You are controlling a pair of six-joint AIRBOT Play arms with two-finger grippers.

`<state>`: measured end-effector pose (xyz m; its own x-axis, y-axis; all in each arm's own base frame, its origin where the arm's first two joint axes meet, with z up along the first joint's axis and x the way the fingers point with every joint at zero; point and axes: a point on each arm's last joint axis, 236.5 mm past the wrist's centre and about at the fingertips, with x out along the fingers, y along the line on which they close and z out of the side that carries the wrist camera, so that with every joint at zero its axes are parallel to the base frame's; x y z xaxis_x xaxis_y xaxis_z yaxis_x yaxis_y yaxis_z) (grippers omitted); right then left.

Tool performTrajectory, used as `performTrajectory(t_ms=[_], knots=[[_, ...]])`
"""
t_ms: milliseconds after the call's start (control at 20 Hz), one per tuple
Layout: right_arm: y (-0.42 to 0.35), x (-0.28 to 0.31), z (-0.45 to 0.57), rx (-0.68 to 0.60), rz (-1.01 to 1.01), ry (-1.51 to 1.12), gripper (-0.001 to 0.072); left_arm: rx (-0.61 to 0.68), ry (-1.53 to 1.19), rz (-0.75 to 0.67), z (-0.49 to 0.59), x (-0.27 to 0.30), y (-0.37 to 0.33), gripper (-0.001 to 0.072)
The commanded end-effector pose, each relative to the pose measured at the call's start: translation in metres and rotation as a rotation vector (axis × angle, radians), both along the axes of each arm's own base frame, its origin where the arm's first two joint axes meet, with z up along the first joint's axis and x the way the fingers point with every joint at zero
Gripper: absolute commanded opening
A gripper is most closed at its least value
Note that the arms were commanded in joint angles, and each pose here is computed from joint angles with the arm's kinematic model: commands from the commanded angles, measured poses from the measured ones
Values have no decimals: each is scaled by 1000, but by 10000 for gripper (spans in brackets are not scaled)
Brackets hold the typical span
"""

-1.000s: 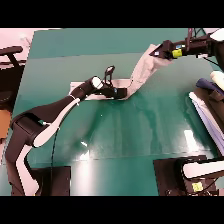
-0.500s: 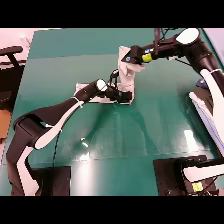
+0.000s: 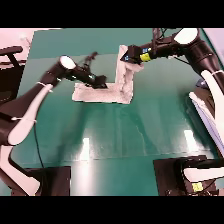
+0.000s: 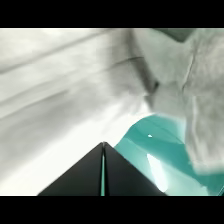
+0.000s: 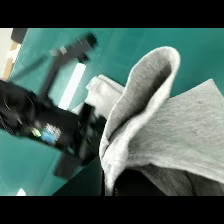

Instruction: Fold the shirts.

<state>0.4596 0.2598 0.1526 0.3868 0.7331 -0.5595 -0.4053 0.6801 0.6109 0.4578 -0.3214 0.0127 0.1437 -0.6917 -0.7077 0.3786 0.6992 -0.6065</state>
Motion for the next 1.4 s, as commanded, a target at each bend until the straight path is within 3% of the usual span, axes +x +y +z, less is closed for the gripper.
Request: performTrajectory(t_ms=[0,200,500,550,600,650,800,850,900,1050,1150,1350], knots=[[27,-4,-13,7,19,29,12,66,-73,65,42,18,77,19],[77,-2,-57,16,21,79,12,67,-235,216,131,27,158,20],[147,-17,-138,22,19,205,19,66,-446,322,235,-7,213,20],[158,-21,-143,56,18,238,84,79,-465,321,242,-12,216,20],[170,-27,-144,100,28,269,314,112,-477,320,243,-15,222,20],[182,-33,-136,151,57,271,458,126,-469,313,241,-19,223,20],[202,-42,-79,322,157,177,490,147,-443,302,234,-23,225,21],[197,-40,-61,336,154,143,576,145,-443,301,234,-23,224,21],[187,-36,-46,333,151,107,604,138,-442,300,235,-24,223,20],[121,-16,-15,213,123,2,604,114,-439,292,238,-25,218,21],[58,0,-8,97,58,-20,663,114,-440,292,238,-26,218,21],[-71,-8,-55,-67,-12,214,664,114,-439,292,238,-25,218,21]])
